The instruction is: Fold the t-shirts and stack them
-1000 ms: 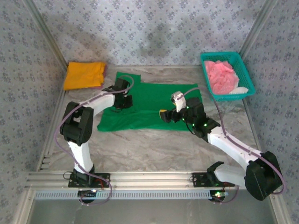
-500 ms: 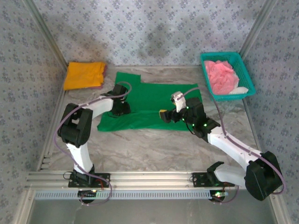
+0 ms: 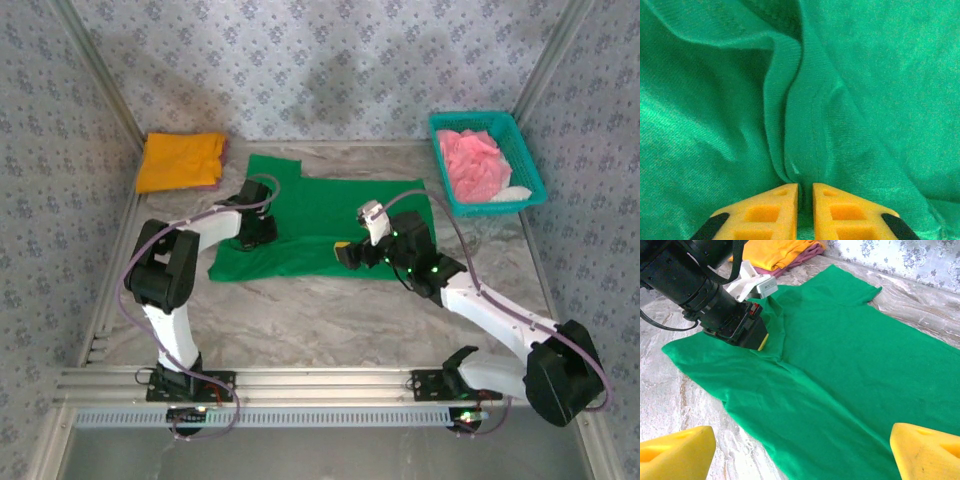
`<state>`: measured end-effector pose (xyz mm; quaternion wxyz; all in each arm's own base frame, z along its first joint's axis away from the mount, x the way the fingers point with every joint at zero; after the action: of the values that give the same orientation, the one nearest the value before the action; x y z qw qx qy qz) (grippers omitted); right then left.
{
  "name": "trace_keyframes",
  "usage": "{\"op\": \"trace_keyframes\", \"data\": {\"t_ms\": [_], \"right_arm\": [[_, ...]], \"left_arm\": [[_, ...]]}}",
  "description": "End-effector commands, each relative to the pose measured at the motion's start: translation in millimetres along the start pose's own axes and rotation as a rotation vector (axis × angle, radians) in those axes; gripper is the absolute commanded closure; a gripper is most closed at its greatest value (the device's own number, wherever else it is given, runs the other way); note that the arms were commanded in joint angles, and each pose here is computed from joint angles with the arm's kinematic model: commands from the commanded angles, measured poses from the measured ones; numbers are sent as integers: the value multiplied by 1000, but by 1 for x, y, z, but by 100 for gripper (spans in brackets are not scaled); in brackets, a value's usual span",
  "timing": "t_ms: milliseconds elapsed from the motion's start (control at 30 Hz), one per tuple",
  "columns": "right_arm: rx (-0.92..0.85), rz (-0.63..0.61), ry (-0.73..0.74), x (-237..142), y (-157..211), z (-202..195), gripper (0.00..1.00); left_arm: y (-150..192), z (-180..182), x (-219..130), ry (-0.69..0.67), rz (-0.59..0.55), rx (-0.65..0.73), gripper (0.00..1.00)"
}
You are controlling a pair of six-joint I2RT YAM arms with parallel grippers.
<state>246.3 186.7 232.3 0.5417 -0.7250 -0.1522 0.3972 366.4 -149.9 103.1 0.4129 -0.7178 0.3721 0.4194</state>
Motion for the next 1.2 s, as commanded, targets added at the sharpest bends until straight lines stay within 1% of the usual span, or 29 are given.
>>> {"op": "trace_keyframes", "data": {"t_ms": [0, 100, 433, 633, 667, 700, 767, 867, 900, 967, 1067, 1100, 1133, 1167], "right_arm": [[-29, -13, -6, -1, -6, 2, 7], [-30, -16, -8, -1, -7, 3, 7], [-34, -15, 1, 1, -7, 2, 7], [-33, -11, 20, 1, -5, 0, 7], [-32, -14, 22, 1, -6, 0, 7], [-31, -15, 24, 1, -6, -1, 7], [-29, -14, 29, 1, -6, -1, 7], [-14, -10, 69, -1, -7, -6, 7], [1, -9, 96, -2, -6, -9, 7], [49, -13, 148, -7, -6, -20, 6], [152, -32, 214, -14, -4, -39, 4], [190, -37, 234, -16, -2, -46, 3], [235, -43, 253, -18, 0, -55, 3], [280, -47, 264, -20, 4, -62, 2]], "left_arm": [[-5, -9, -2, 18, -7, 14, 96], [-7, -11, -5, 15, -11, 23, 100], [-19, -26, -11, 3, -39, 60, 100], [-36, -39, -6, -11, -60, 92, 100], [-39, -41, -4, -17, -62, 99, 99], [-43, -44, -3, -25, -66, 109, 93], [-50, -49, -2, -33, -82, 119, 92], [-61, -57, -13, -38, -130, 134, 65], [-64, -59, -20, -29, -154, 138, 61], [-68, -64, -40, 7, -214, 142, 51], [-69, -70, -84, 97, -333, 140, 48], [-67, -67, -99, 121, -373, 136, 43], [-64, -64, -111, 138, -405, 129, 41], [-60, -58, -120, 143, -431, 118, 34]]}}
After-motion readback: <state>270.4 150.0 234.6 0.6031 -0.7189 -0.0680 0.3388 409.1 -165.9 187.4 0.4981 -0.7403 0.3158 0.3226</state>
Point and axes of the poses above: each hand's point on the last joint's axis, 136 mm out from that joint toward the fingers, its own x axis out along the fingers, its own z axis along the line the jaws close on, y = z × x, the point moved 8 cm from there along -x, back along the fingers, and after that the axes turned 11 degrees about -x, right-handed, at the moved point
